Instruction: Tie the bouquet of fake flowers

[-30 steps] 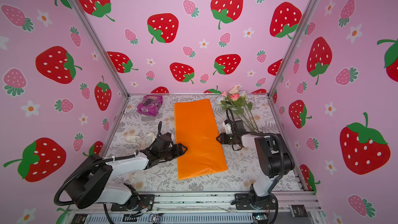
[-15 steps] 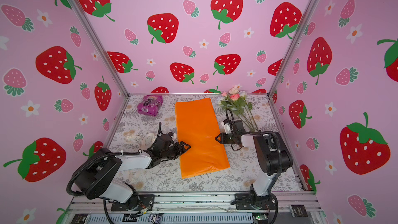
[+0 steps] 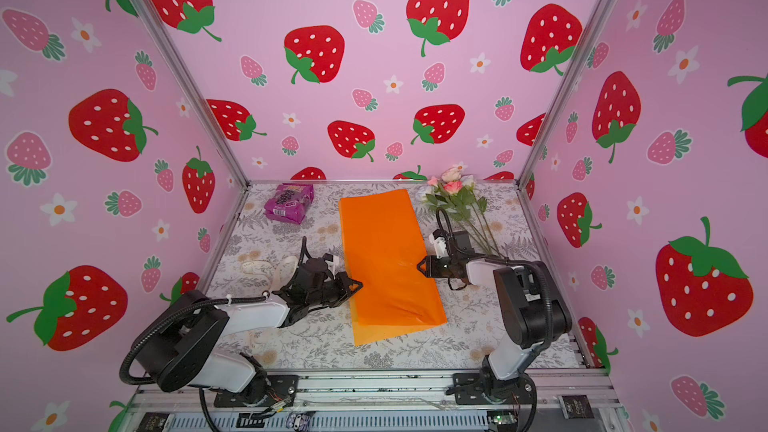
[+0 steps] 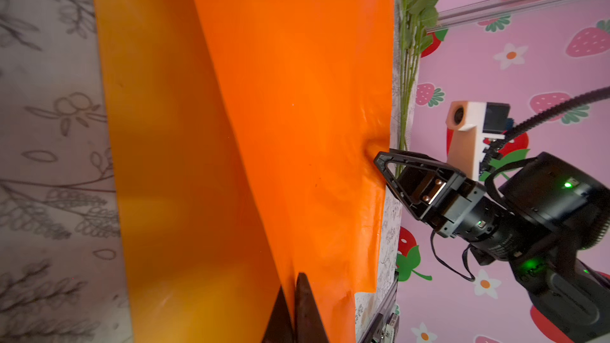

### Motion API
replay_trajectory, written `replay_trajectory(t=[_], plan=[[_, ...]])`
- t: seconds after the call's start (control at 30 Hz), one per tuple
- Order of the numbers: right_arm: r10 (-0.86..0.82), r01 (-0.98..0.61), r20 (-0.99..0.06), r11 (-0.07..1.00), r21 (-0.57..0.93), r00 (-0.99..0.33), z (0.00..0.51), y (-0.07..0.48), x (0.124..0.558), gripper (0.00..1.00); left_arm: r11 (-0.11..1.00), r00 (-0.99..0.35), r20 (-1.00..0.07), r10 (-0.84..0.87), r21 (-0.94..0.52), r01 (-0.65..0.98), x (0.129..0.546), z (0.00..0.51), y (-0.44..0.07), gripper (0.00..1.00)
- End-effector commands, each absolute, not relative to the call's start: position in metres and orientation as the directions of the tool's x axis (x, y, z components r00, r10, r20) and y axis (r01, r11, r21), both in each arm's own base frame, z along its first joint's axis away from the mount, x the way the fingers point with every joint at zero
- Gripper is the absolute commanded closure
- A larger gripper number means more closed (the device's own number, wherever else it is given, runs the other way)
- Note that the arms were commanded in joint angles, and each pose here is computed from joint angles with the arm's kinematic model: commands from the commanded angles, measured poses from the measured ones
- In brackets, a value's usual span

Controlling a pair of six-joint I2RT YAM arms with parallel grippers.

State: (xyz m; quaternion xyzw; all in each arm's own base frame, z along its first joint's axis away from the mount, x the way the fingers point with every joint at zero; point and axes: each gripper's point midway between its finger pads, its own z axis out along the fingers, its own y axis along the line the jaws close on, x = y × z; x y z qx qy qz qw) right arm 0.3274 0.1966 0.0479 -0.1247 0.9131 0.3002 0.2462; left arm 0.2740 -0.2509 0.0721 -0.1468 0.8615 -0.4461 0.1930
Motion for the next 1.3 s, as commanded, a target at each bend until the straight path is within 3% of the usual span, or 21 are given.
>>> replay_trajectory(t=[0.0,0.17,0.3,0.43,0.6,0.7,0.87,1.07,1.13,1.27], plan=[[-0.079,-0.421,-0.650,0.820,0.389,-0.756,0.096,0.183,0.328,0.50,0.515,-0.875,-0.243,-0.419,-0.857,-0.008,0.283,0.116,-0.260,1.00],[-0.197,-0.705,-0.857,0.669,0.237,-0.475,0.175,0.218,0.283,0.49,0.514,-0.863,-0.283,-0.418,-0.857,0.033,0.284,0.142,-0.259,1.00],[-0.234,-0.903,-0.961,0.429,0.031,-0.145,0.215,0.259,0.208,0.51,0.493,-0.862,-0.284,-0.419,-0.869,0.046,0.287,0.154,-0.263,1.00],[-0.199,-0.953,-0.969,0.234,-0.193,0.147,0.223,0.282,0.138,0.46,0.472,-0.855,-0.288,-0.432,-0.880,0.059,0.292,0.166,-0.266,1.00],[-0.289,-0.934,-0.922,0.169,-0.315,0.259,0.203,0.305,0.111,0.41,0.468,-0.847,-0.291,-0.444,-0.882,0.057,0.295,0.171,-0.266,1.00],[-0.380,-0.904,-0.878,0.190,-0.382,0.291,0.186,0.314,0.119,0.35,0.465,-0.847,-0.289,-0.447,-0.883,0.056,0.296,0.172,-0.266,1.00],[-0.519,-0.733,-0.816,0.448,-0.512,0.253,0.171,0.303,0.175,0.39,0.469,-0.856,-0.283,-0.433,-0.881,0.054,0.293,0.173,-0.267,1.00],[-0.510,-0.648,-0.825,0.547,-0.530,0.244,0.179,0.291,0.190,0.86,0.494,-0.853,-0.303,-0.424,-0.867,0.063,0.287,0.177,-0.261,0.98],[-0.476,-0.647,-0.844,0.568,-0.509,0.245,0.183,0.287,0.189,1.00,0.509,-0.854,-0.321,-0.410,-0.857,0.078,0.284,0.180,-0.259,0.80],[-0.396,-0.639,-0.891,0.631,-0.441,0.224,0.195,0.278,0.188,1.00,0.566,-0.840,-0.370,-0.396,-0.819,0.094,0.280,0.184,-0.249,0.46]])
